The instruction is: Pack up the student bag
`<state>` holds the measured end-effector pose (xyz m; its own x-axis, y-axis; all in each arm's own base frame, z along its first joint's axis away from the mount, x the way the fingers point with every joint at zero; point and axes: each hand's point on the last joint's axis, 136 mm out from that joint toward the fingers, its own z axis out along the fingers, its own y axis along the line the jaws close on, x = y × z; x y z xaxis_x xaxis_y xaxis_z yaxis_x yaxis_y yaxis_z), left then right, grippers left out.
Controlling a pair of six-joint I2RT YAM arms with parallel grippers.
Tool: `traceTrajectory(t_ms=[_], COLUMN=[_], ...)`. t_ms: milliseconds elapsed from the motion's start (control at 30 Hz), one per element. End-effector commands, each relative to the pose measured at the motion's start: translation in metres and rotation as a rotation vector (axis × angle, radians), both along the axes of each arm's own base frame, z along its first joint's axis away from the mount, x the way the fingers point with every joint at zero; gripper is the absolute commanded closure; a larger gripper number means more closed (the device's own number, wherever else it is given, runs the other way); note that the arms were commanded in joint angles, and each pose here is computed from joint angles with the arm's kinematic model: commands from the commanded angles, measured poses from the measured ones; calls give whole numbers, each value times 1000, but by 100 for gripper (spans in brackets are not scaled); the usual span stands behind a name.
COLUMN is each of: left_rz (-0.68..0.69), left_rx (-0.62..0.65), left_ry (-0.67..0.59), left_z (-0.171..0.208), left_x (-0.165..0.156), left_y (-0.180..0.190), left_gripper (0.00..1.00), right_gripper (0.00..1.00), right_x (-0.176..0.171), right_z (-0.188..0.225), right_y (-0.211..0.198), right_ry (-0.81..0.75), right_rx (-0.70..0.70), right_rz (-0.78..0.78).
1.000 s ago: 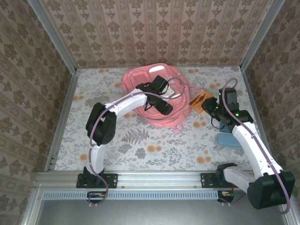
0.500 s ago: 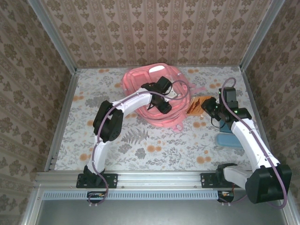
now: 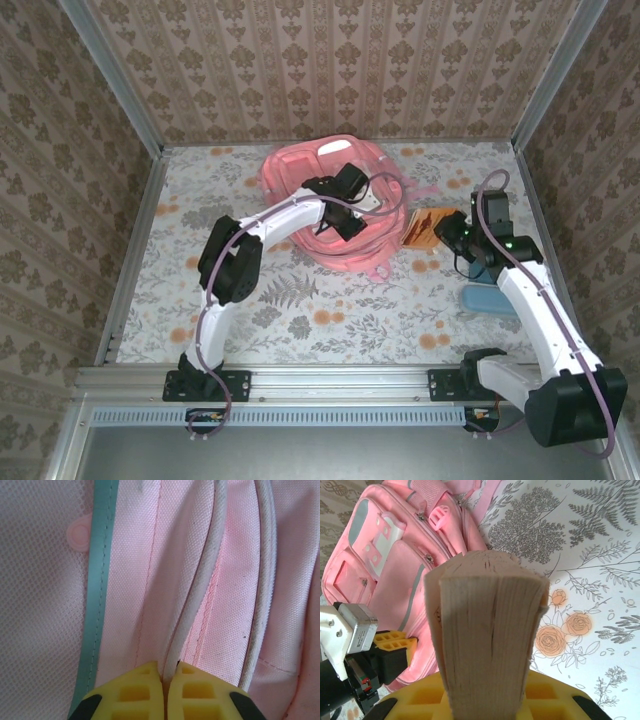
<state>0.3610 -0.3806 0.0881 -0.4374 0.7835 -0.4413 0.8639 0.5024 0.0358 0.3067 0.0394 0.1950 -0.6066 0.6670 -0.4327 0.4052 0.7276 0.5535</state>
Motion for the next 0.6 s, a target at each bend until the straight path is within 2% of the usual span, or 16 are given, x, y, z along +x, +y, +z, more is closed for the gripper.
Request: traceTrajectory(t_ms=[0, 267, 567], left_rz=[-9, 44, 250], left_rx=[-83, -168, -262], left_ry=[-74, -181, -426], left_z=[48, 95, 174], left_x=[3, 5, 35], left_y=[-2, 5, 29], left_gripper=[100, 100, 100], right_gripper=[88, 89, 88], right_x=[-4, -17, -22], right_z=[26, 53, 80], right_y=[-9, -4, 24], right_ry=[-58, -136, -256], right_rx=[-29, -3, 147], right_rz=[-27, -7, 98])
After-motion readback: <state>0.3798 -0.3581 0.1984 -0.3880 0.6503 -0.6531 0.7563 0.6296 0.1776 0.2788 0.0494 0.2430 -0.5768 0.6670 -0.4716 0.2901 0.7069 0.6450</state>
